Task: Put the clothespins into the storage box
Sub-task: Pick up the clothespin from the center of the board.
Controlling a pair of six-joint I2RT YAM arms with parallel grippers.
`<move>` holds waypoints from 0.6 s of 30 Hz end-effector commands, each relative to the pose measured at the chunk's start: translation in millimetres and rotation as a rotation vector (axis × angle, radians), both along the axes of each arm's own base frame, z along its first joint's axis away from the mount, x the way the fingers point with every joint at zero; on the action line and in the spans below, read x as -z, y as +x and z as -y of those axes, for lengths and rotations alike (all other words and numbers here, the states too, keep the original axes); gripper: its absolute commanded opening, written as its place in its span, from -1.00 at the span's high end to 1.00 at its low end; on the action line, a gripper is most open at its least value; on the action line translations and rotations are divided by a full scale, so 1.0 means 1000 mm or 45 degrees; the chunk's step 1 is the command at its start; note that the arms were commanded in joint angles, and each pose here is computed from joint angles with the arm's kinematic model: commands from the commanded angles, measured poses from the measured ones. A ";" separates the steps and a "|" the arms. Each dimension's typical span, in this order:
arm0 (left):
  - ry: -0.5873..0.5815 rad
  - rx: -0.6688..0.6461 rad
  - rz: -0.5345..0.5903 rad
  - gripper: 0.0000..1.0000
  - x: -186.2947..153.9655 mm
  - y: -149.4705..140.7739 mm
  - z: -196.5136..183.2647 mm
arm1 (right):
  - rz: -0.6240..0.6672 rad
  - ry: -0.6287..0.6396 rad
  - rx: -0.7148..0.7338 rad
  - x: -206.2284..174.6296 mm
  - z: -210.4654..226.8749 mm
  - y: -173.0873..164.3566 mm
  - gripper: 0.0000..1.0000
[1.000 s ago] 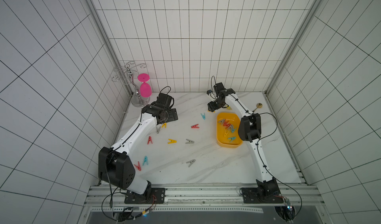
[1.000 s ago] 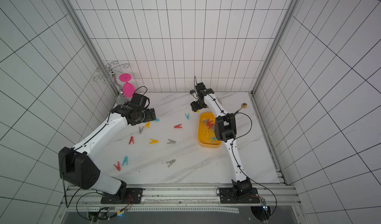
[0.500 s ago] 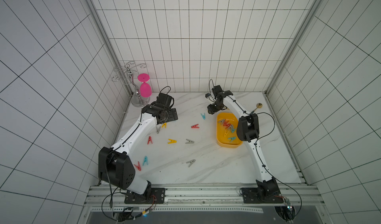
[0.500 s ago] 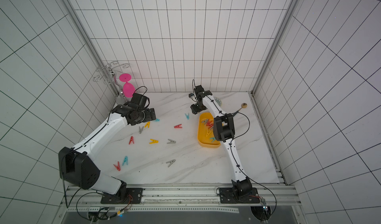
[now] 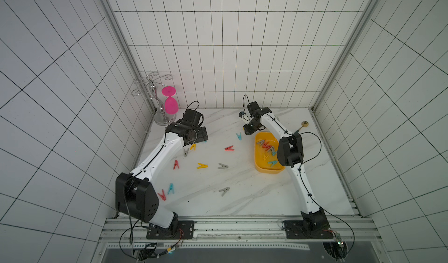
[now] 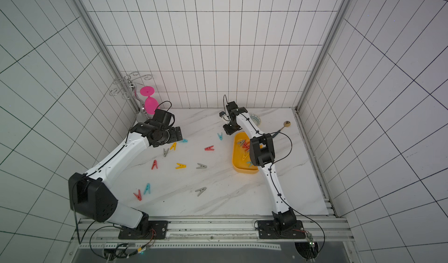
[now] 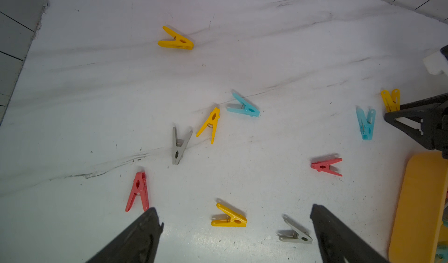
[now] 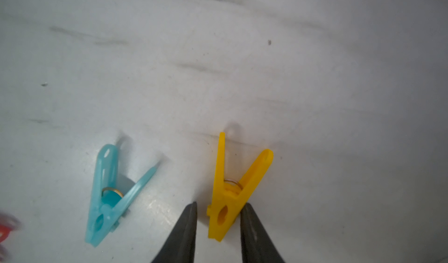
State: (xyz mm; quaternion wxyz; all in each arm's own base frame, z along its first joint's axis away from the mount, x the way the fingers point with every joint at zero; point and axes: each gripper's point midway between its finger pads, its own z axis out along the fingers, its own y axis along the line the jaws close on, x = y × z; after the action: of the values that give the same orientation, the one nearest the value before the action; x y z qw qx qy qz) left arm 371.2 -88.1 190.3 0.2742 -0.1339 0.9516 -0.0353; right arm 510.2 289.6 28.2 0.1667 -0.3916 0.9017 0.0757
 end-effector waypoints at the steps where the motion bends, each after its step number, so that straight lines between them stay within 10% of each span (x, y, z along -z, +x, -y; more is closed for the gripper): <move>1: -0.003 -0.020 0.066 -0.96 -0.013 0.003 -0.005 | -0.043 -0.002 0.021 0.007 -0.002 -0.010 0.43; 18: -0.003 -0.047 0.113 -0.97 -0.027 -0.009 -0.012 | 0.183 0.337 0.250 -0.117 -0.015 -0.018 0.79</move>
State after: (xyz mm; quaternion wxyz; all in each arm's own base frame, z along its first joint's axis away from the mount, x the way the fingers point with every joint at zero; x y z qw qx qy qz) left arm 364.4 -83.4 210.8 0.3003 -0.1414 0.9422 -0.0443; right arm 493.7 290.1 94.6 0.2311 -0.3023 0.9176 0.1152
